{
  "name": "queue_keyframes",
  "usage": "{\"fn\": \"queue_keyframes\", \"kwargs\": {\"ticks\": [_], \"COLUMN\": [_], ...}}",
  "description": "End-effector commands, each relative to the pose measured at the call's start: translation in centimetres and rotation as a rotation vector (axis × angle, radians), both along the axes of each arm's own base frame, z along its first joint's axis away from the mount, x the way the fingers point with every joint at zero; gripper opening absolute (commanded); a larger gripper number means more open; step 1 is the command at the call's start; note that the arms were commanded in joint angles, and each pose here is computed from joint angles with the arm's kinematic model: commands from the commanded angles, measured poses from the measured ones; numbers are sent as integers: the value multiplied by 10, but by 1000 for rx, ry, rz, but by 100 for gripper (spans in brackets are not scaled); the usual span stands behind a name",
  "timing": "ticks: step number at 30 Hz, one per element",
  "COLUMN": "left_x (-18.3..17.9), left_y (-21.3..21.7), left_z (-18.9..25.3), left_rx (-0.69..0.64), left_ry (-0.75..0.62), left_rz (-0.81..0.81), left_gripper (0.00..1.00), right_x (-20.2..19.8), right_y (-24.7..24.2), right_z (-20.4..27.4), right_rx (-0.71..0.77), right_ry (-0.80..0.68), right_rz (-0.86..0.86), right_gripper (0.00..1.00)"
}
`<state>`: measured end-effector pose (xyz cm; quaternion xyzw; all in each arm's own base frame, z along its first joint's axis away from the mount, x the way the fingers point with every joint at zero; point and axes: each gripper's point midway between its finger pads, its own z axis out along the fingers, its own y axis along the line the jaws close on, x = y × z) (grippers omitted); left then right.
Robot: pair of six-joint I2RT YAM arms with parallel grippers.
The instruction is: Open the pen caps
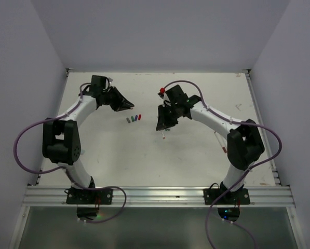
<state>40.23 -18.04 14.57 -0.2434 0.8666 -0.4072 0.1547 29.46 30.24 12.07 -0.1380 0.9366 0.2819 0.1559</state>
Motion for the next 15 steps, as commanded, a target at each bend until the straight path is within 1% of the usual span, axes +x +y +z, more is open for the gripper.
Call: {"fn": "queue_keyframes", "kwargs": {"ticks": [1,2,3,6,7,10,15], "left_x": [-1,0,-7,-18,-25,-30,-27], "left_y": [24,34,39,44,46,47,52], "left_z": [-12,-20,-32,-48,-58,-72,-91], "left_rx": [200,281,330,371,388,419,471], "left_ry": [18,11,6,-7,18,28,59], "left_rz": [-55,-60,-110,-141,-147,-157,-165], "left_gripper": [0,0,0,0,0,0,0], "right_x": [14,24,28,49,53,67,80], "right_y": [-36,-48,-53,-68,-70,-75,-77], "right_z": [1,-2,-8,-11,-18,-30,-44], "right_rx": [-48,-42,-41,-33,-39,-49,-58], "right_ry": [21,43,61,50,63,63,63], "right_rz": [-96,-140,-152,-202,-210,-227,-249], "right_gripper": [0,0,0,0,0,0,0]}}
